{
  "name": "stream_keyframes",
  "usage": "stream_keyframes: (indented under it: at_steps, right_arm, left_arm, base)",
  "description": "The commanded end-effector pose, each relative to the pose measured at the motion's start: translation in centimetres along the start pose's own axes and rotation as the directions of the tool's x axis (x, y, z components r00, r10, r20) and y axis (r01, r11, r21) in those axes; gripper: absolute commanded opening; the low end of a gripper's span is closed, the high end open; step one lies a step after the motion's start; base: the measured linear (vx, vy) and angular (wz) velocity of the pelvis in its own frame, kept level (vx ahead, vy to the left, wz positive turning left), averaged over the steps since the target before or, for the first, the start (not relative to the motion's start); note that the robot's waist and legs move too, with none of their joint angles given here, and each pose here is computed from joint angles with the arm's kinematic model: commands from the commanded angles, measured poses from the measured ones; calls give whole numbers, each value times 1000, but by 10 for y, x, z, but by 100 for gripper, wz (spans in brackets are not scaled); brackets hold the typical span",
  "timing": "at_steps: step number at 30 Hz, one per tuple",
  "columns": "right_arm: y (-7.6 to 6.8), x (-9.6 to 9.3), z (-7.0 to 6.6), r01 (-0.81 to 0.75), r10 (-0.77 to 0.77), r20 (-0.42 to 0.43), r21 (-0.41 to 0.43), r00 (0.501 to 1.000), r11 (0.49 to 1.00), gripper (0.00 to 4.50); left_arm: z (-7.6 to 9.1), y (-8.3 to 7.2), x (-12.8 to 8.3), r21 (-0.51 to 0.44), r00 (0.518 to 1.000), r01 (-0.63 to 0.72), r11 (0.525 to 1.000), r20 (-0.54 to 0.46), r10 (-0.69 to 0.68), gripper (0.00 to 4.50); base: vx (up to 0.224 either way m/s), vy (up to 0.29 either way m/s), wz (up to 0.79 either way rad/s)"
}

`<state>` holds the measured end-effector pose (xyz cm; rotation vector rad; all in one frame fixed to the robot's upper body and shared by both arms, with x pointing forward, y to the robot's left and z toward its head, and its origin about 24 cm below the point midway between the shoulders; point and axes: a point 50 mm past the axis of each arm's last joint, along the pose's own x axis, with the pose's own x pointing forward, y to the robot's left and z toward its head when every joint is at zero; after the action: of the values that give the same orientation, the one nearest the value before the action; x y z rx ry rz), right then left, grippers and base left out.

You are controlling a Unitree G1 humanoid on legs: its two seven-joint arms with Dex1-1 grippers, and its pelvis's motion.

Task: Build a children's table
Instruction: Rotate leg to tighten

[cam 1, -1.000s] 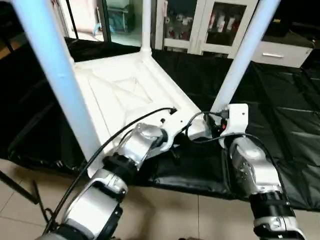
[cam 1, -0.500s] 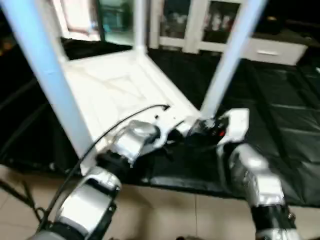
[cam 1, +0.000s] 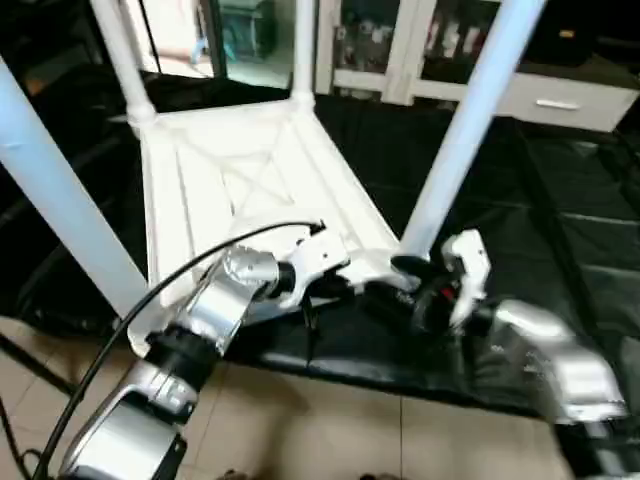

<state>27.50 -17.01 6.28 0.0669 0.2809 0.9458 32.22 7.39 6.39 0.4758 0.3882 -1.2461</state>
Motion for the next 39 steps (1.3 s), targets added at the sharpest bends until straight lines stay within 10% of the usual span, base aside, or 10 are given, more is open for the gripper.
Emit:
stream_keyframes:
  at_steps: [1,18,24,39]
  right_arm:
    - [-10,-26,1,53,-55,-57,-39,997,998,447]
    - [-21,-81,5,104,-123,-142,-139,982,985,447]
    - [-20,-65,12,119,-124,-32,-111,992,987,447]
    - [-43,-19,5,141,-159,-78,-195,984,971,447]
  left_arm:
    - [9,-8,-1,21,991,82,996,100,-84,0]
    - [0,-6,-13,-7,995,58,998,81,-57,0]
    - [4,-10,-11,-2,991,85,996,108,-84,0]
    - [6,-14,-9,0,990,98,995,106,-98,0]
  base:
    - [0,0,0]
    - [0,0,0]
    - [0,0,0]
    - [0,0,0]
